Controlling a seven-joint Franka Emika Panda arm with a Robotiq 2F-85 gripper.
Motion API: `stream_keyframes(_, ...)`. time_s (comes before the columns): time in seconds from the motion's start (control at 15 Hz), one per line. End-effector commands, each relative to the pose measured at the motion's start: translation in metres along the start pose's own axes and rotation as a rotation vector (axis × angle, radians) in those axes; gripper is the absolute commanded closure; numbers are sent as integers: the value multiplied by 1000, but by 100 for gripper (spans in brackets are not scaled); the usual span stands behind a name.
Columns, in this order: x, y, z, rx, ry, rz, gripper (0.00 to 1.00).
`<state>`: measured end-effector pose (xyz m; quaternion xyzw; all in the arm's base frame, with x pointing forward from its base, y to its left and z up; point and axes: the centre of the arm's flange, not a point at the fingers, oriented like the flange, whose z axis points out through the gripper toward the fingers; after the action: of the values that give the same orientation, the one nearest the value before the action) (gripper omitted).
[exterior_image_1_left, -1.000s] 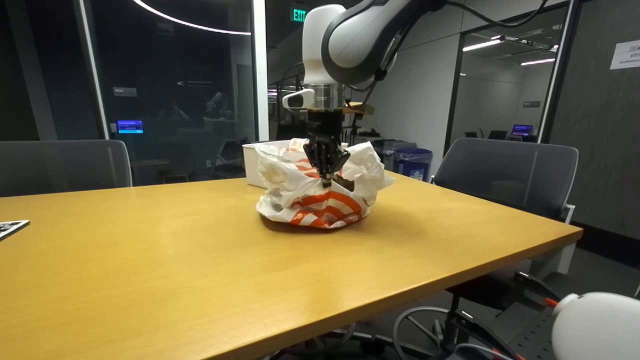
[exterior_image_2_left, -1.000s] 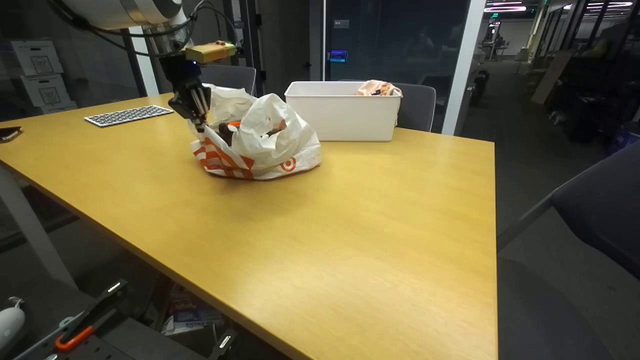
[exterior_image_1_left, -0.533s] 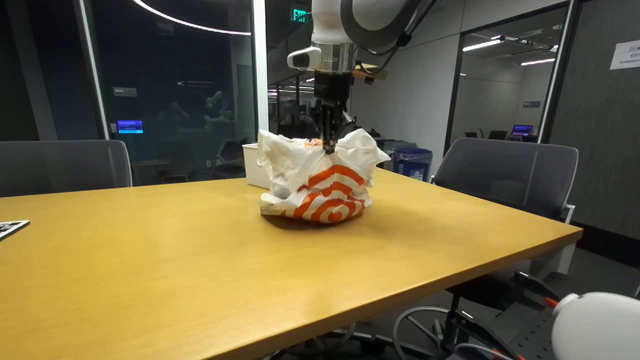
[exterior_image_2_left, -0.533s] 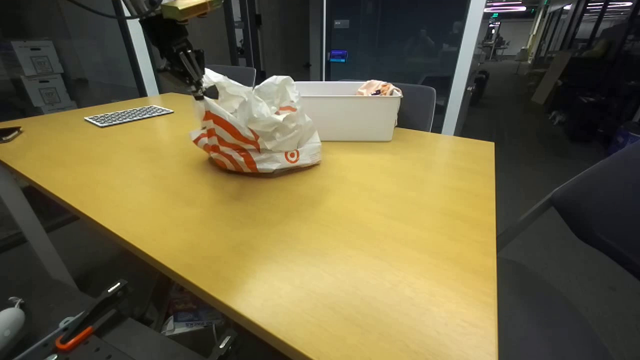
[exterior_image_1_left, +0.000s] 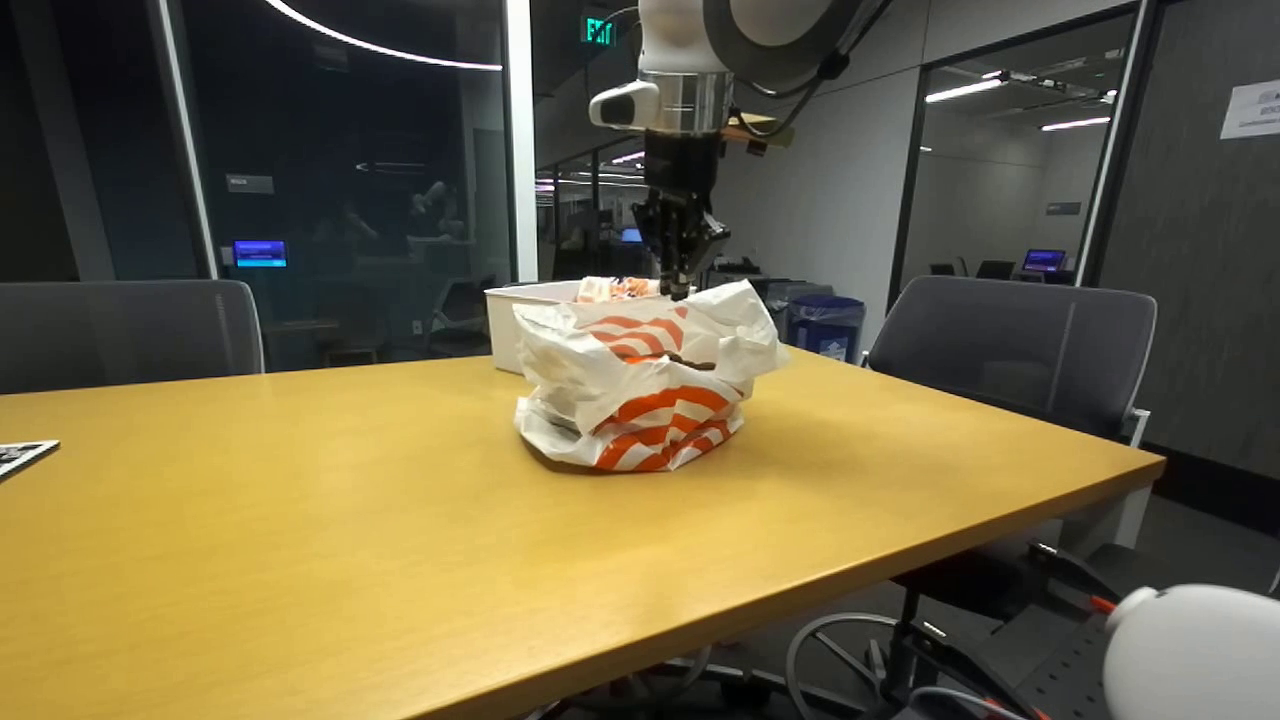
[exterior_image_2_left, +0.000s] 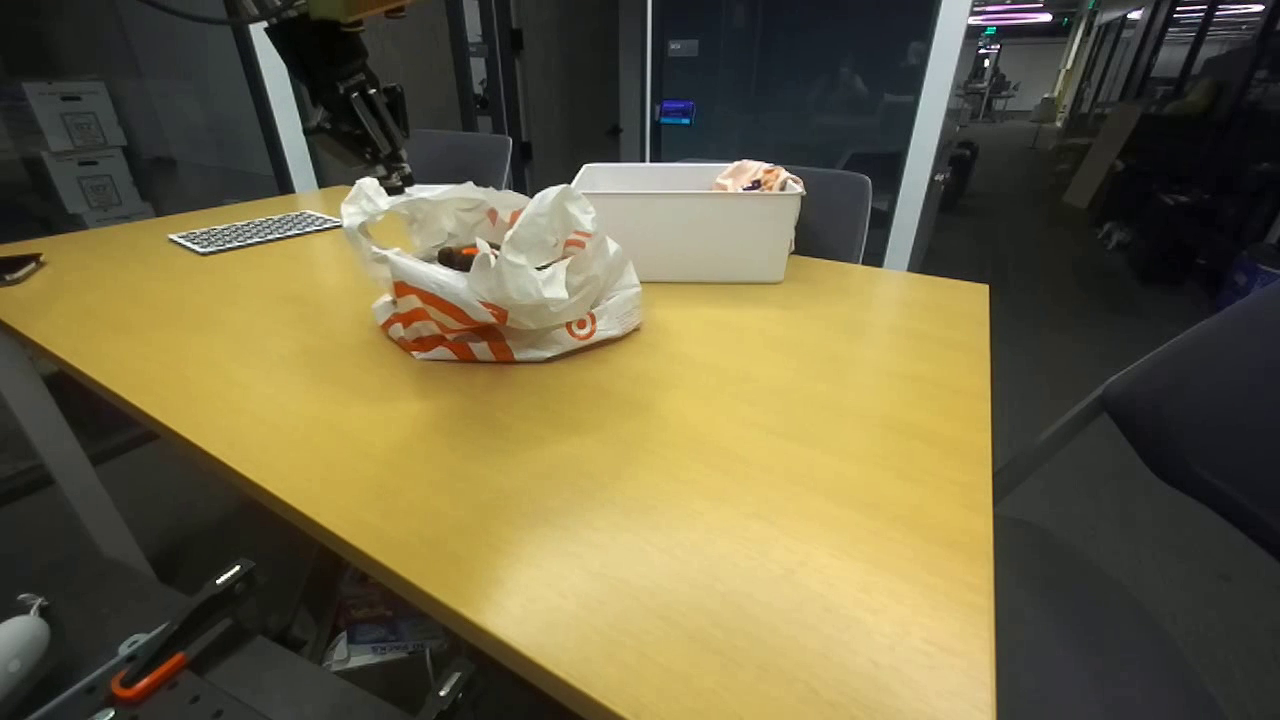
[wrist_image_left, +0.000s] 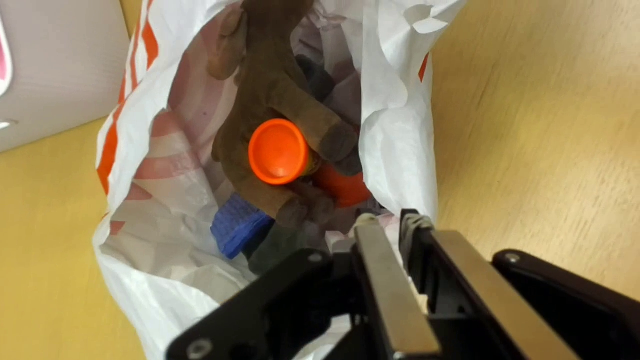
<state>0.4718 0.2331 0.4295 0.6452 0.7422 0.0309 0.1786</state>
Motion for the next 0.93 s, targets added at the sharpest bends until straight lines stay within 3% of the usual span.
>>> stream_keyframes(0.0,-4,-3,2,17,-14,-10,48)
stream_keyframes(0.4,-4,-6,-20,27,-44,-2,3)
stream_keyframes(0.67,-4,-5,-36,31,-47,0,0)
stream_keyframes(0.8,-3,-7,-41,107,-16,-35,0)
stream_keyframes(0.87,-2,-9,-24,71,-38,-7,0)
